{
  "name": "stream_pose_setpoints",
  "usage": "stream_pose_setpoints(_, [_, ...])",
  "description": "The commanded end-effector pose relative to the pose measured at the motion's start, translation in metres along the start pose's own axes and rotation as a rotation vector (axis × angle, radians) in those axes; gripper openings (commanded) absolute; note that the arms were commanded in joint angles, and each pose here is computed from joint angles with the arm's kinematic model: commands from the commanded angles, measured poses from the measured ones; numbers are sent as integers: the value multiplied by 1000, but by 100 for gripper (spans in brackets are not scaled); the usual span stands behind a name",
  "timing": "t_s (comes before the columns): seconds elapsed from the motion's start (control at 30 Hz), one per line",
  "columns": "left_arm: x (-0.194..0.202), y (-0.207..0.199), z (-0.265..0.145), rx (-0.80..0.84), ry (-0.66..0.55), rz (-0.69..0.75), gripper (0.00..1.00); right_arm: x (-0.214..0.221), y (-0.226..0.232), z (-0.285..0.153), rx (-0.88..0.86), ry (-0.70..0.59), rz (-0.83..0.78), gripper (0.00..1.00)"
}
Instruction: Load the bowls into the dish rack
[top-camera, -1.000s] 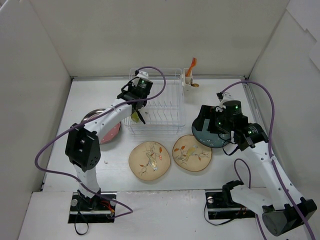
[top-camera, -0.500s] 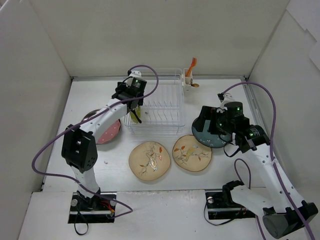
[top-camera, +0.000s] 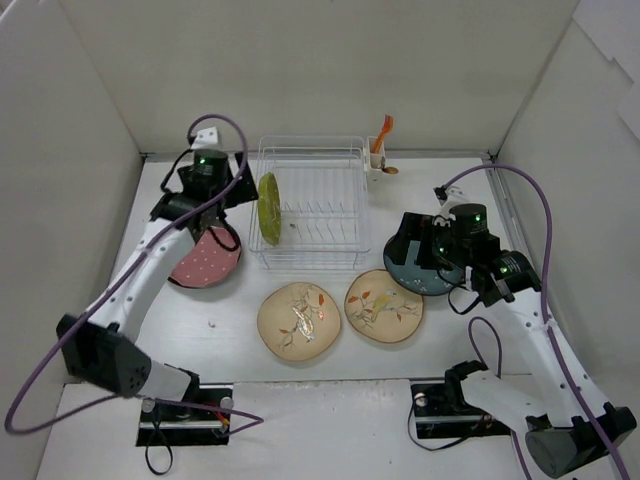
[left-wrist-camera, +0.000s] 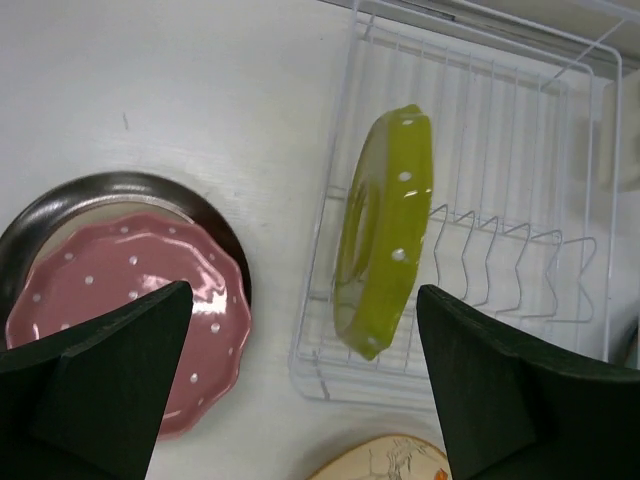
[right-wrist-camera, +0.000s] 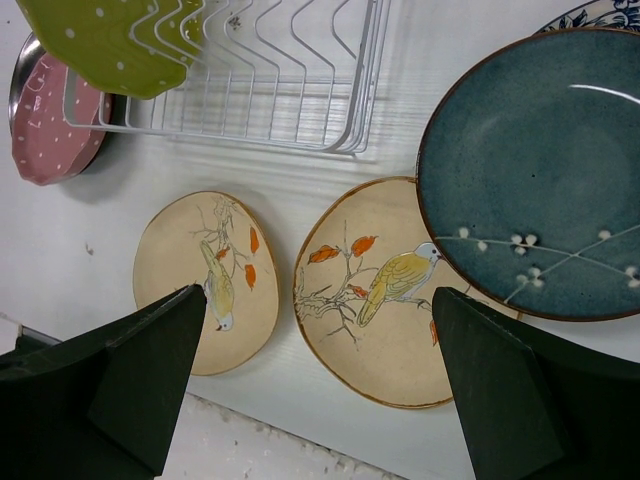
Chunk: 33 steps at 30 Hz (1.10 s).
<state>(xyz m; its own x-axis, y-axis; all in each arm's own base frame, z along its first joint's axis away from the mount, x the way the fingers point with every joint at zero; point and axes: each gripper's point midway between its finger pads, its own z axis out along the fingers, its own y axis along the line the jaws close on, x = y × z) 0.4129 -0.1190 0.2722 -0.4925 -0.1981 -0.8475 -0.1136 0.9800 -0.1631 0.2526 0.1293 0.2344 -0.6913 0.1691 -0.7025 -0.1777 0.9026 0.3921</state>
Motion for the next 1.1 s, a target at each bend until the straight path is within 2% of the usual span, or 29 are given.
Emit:
stream_pose_setpoints(0.0, [-10,15,-41,98,-12,-233,89,-20,14,-11,-52,-65,-30,94])
stream_pose_setpoints(0.2, [64,61,-61,68,127,-486,88,-21,16,-9,-65,-53,-49,94])
stream_pose_setpoints(0.33, [127,85,-58,-13,249,-618,88,-20,16,-6,-69,-44,-60,94])
stream_pose_setpoints(0.5, [178,101,-46,-44,339,-788,85,-21,17,-3,-74,-32,-64,94])
stream_pose_setpoints(0.8, [205,113,-23,-111,342,-915,83,-17,16,-1,-73,-21,-67,94])
stream_pose_setpoints(1.07, [204,127,-10,-161,251,-1042,81,-14,13,-1,-63,-21,-74,94])
